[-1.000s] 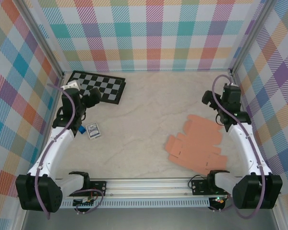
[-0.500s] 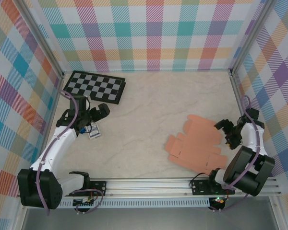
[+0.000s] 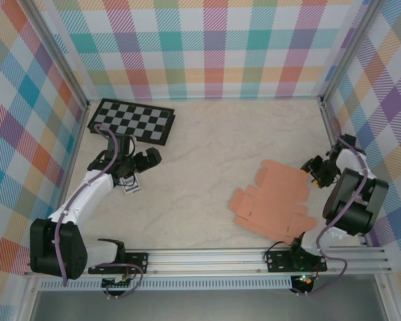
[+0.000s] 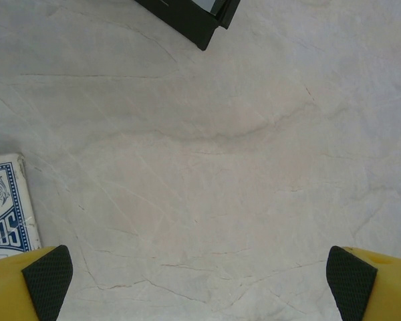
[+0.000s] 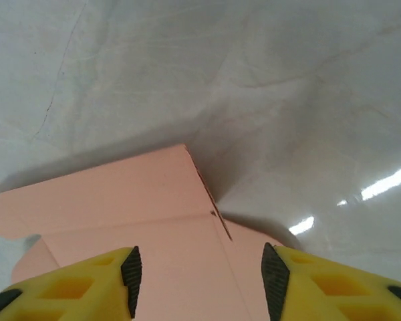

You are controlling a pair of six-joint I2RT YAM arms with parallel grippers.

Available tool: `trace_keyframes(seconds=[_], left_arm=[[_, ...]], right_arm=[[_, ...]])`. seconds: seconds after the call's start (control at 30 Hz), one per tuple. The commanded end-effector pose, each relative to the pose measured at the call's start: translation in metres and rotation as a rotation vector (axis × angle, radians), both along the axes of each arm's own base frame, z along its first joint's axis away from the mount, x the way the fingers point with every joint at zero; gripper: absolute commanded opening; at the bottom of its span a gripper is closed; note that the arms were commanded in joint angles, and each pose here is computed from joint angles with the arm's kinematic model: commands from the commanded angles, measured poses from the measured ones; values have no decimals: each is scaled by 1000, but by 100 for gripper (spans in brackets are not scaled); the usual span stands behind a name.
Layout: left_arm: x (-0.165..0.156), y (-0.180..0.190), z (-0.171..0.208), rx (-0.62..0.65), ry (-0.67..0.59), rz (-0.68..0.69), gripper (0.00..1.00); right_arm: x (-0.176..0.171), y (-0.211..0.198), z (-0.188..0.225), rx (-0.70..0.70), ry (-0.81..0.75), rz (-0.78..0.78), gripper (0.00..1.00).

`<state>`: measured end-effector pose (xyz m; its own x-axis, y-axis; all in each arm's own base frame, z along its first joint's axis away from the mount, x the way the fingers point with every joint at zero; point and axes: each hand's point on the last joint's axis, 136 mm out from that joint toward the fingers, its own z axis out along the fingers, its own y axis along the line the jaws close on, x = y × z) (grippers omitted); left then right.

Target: Fold the paper box

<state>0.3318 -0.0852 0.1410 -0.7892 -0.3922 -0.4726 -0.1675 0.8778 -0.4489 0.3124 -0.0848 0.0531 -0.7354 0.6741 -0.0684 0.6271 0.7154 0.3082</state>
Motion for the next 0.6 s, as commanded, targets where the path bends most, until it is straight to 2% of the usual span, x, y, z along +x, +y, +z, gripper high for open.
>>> trace_keyframes(seconds=[0.0,0.27,0.37,0.5,0.57], left_arm=[[5,-9,9,-17,-21,-24,100],[8,-10,14,-14,-26,-37,100],[10,-11,12,-15,-21,-37,100],[11,-13,11,-20,-12,-44,100],[11,-13,12,-18,-10,-43,100]], right_arm=[[2,-4,-12,-67,66,61,46],[4,-19,-19,-138,114,100,43],[9,-12,-22,-98,99,123,30],[11,-8,-22,-96,98,151,21],[11,-6,-22,-100,97,168,19]])
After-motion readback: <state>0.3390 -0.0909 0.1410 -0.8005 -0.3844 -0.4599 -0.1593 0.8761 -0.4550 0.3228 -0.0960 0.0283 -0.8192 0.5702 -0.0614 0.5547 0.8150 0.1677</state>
